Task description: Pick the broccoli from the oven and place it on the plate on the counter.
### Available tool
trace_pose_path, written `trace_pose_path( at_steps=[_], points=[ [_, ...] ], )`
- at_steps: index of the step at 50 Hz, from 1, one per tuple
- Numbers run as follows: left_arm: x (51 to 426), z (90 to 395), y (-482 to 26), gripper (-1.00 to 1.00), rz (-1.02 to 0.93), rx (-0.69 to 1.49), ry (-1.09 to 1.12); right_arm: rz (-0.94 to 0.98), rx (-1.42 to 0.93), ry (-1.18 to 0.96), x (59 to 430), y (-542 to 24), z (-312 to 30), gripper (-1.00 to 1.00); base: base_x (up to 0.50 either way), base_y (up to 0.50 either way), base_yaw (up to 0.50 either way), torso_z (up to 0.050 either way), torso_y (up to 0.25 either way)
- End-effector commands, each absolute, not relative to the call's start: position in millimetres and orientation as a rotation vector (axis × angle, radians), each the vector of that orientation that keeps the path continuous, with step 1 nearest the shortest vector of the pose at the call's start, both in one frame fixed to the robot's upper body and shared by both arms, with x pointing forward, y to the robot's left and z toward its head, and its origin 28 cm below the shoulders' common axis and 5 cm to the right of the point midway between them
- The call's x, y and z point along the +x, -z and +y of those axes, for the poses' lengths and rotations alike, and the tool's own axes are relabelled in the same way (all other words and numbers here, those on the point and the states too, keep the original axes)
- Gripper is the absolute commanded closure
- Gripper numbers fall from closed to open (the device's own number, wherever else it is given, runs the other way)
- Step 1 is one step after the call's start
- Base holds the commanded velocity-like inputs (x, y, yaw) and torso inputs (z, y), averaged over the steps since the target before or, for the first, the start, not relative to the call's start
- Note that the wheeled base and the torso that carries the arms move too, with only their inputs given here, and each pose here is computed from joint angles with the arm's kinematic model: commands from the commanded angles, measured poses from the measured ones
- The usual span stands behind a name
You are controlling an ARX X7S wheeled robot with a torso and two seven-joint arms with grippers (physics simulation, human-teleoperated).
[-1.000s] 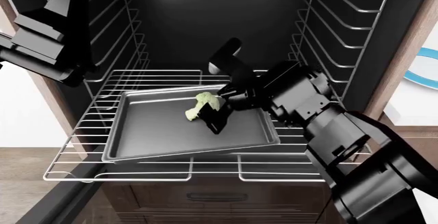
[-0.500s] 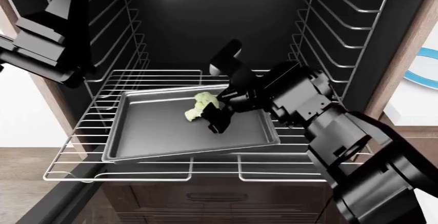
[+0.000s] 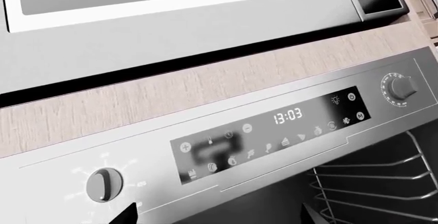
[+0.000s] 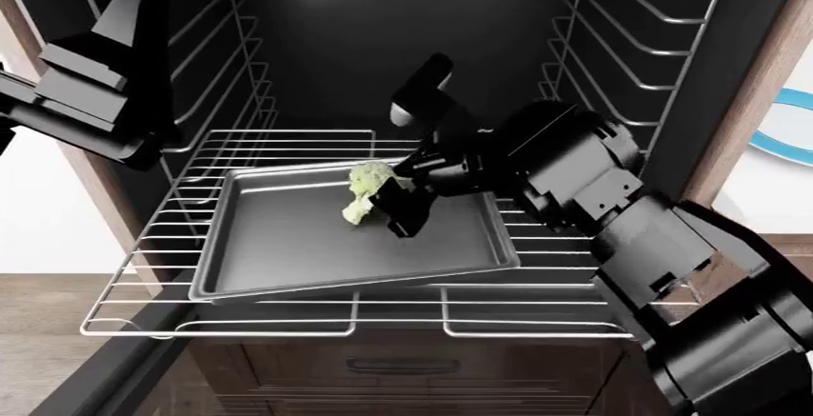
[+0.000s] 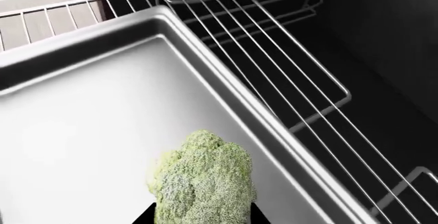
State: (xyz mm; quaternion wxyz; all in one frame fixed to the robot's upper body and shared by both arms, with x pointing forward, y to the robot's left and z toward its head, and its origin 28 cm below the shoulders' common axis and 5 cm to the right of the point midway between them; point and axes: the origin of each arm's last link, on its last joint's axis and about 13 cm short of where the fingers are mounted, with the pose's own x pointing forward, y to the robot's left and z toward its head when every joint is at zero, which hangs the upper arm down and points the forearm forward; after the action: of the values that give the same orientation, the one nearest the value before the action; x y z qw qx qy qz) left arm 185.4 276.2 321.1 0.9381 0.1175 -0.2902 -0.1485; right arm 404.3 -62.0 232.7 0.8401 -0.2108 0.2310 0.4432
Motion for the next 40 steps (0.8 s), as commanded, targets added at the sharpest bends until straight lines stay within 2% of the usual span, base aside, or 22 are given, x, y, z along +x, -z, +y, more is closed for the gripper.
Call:
trace_pose_path(
  at_steps=[1, 15, 19, 40],
  points=[
    [186, 276, -320, -1.00, -0.593, 0.241, 0.303, 0.425, -0.484, -0.948, 397, -253, -70, 1.00, 0.00, 0.00, 0.00, 0.000, 0.000],
    [188, 274, -320, -1.00, -0.596, 0.248, 0.307, 0.342, -0.520, -0.951, 382, -282, -86, 1.00, 0.00, 0.00, 0.00, 0.000, 0.000],
    [188, 274, -320, -1.00, -0.600, 0.248, 0.306, 0.243, -0.518, -1.028, 372, -291, -89, 1.00, 0.00, 0.00, 0.00, 0.000, 0.000],
    [184, 274, -326, -1.00, -0.610, 0.244, 0.300, 0.030, -0.493, -1.008, 324, -317, -117, 1.00, 0.00, 0.00, 0.00, 0.000, 0.000]
  ],
)
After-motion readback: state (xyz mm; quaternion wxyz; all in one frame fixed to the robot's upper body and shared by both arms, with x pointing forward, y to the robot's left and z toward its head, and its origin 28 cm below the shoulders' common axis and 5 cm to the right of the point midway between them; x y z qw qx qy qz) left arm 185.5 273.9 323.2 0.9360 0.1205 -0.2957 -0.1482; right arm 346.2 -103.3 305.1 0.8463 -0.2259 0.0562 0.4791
